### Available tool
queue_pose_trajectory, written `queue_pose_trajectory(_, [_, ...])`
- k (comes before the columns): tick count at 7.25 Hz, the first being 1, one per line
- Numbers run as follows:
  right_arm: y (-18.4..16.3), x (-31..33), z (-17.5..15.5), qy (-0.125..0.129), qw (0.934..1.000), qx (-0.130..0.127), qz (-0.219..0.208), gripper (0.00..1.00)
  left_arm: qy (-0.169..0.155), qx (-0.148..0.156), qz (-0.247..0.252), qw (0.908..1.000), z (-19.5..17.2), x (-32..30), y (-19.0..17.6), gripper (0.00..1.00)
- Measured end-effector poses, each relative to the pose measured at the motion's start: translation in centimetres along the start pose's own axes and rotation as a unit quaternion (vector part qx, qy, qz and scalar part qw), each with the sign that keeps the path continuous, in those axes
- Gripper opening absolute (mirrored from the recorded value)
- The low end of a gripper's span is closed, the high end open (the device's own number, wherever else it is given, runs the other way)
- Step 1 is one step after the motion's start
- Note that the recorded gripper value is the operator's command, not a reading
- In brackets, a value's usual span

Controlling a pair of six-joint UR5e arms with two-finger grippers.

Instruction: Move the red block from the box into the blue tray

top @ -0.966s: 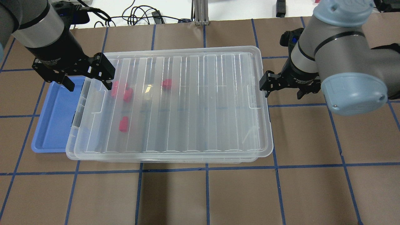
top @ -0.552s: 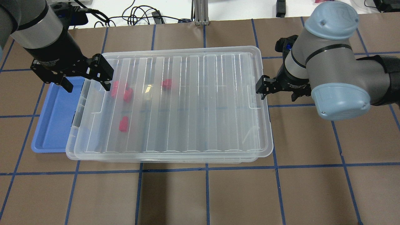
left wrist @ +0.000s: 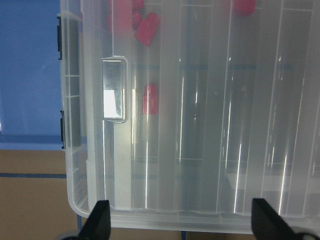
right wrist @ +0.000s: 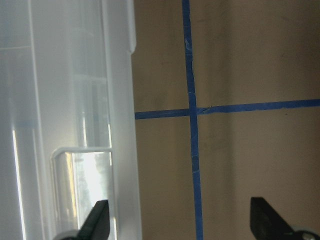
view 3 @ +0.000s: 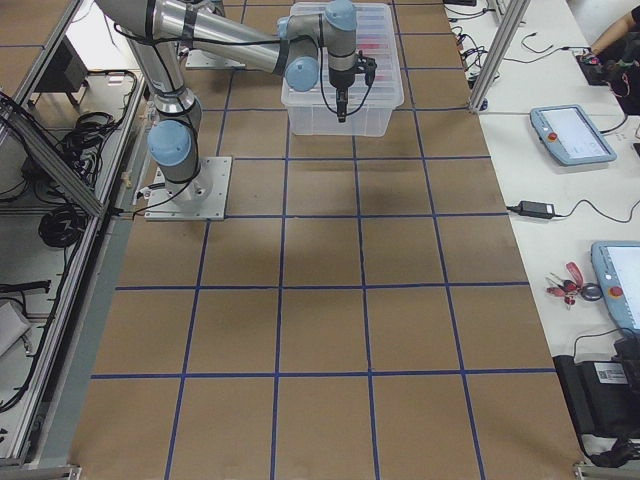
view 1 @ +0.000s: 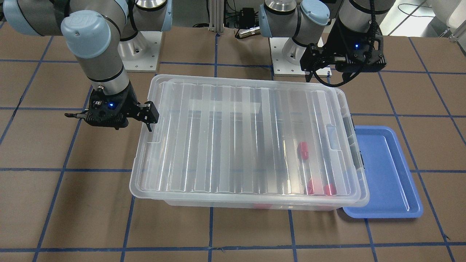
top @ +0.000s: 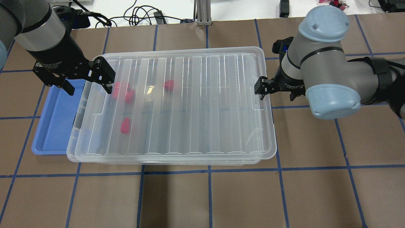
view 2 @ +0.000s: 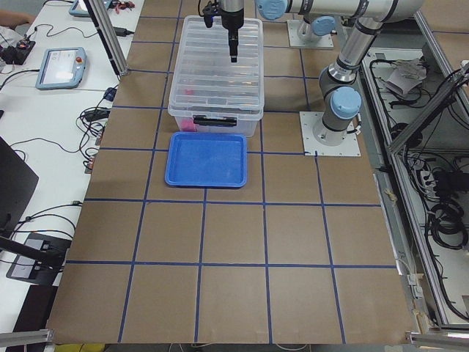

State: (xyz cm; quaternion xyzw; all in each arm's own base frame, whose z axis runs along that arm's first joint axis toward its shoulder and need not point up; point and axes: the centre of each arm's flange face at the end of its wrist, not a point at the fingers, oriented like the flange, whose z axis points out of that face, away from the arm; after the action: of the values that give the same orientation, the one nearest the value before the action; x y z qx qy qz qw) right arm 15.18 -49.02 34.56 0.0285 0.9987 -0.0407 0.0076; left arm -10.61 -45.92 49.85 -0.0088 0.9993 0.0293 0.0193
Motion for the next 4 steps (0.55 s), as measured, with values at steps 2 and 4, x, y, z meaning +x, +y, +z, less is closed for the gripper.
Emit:
queue_pose_trajectory(2, [-0.3,1.2,0.3,0.032,0.9994,0.0,-0.009,0.99,-0.007,-0.002,0.0,1.0,0.0,-0.2,0.0,1.0])
queue_pose_trajectory(4, [-0.9,4.0,0.5,0.067,0.9975,-0.004,-0.022,1.0,-0.009,-0.002,0.0,1.0,0.1,-0.2,0.0,1.0])
